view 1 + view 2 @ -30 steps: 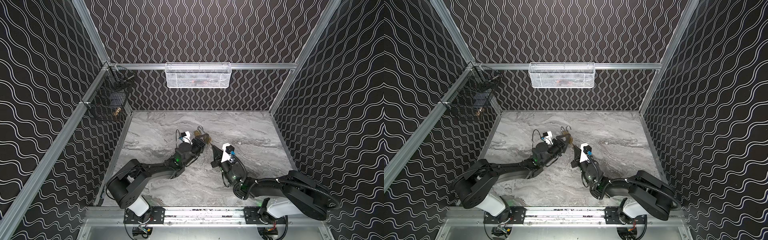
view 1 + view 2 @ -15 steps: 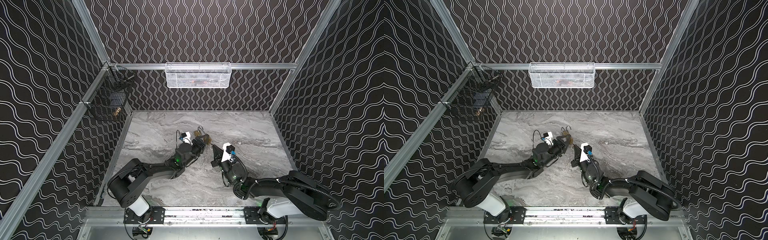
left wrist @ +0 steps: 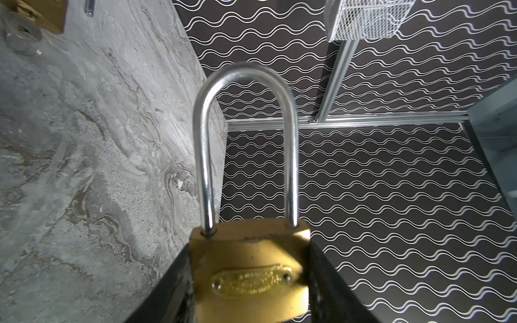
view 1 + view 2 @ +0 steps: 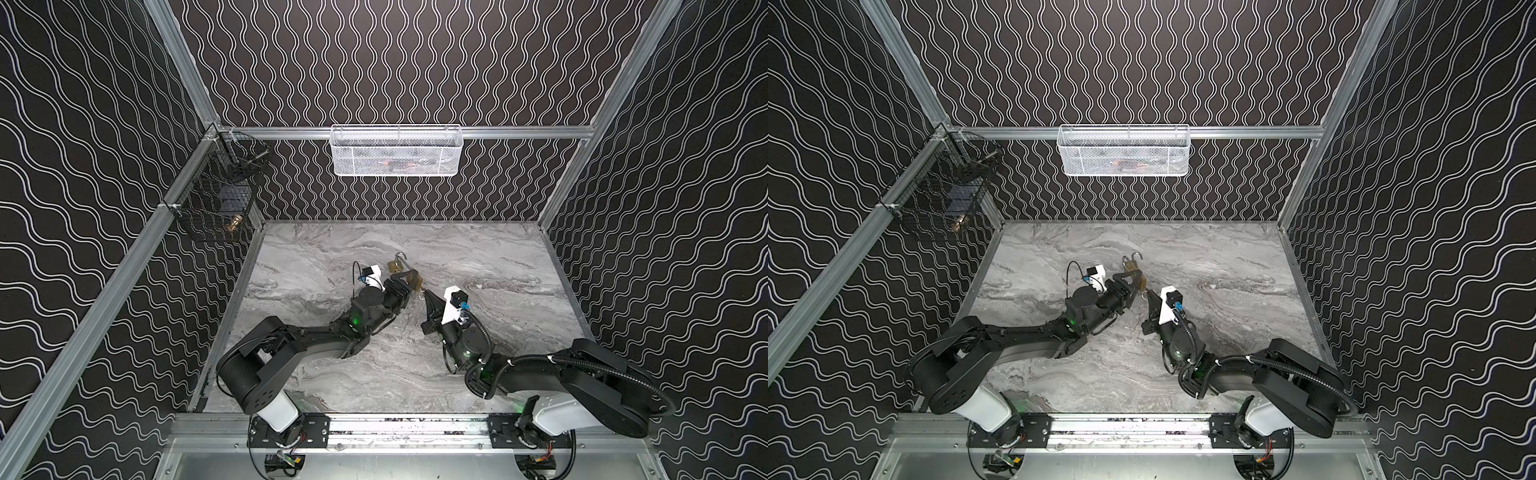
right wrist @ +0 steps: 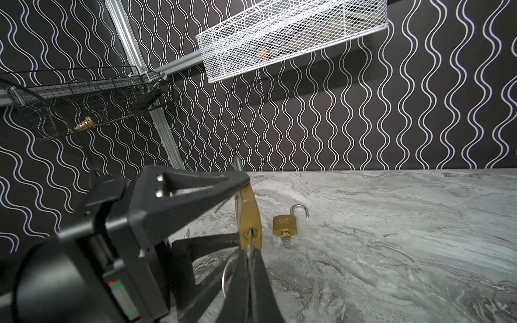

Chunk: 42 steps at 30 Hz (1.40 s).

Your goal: Unlock with the key

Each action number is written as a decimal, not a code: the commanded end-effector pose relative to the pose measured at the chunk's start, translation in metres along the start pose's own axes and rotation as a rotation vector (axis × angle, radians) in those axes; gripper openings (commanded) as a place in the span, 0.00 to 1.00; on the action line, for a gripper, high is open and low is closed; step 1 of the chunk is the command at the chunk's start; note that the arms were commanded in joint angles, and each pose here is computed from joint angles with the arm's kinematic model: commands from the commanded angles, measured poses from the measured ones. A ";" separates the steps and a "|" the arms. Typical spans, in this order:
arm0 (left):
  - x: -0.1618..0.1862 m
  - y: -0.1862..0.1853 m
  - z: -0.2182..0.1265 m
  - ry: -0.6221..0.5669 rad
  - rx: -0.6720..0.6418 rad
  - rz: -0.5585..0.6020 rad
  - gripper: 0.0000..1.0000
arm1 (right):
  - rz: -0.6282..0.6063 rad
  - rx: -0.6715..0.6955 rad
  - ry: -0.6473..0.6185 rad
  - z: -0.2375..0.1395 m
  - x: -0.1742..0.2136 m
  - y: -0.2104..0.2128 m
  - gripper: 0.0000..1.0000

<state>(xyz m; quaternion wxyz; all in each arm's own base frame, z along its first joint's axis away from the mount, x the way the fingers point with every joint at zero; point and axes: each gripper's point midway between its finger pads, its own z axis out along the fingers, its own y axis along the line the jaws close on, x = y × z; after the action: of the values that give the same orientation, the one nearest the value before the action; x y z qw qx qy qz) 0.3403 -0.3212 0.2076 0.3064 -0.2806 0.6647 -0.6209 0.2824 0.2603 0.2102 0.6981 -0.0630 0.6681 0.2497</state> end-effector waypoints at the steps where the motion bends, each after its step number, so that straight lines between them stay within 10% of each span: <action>1: -0.001 -0.045 -0.004 0.006 0.170 -0.033 0.25 | 0.044 -0.022 -0.056 -0.001 -0.011 0.004 0.00; 42: 0.015 -0.035 0.007 0.010 0.138 0.041 0.19 | 0.036 -0.027 -0.088 0.015 -0.022 0.018 0.00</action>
<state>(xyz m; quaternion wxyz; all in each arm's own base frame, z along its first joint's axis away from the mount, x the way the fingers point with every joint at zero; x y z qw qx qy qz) 0.3494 -0.3230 0.2186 0.3365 -0.2929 0.6442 -0.6213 0.2920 0.2665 0.2258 0.7186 -0.0464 0.6487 0.2463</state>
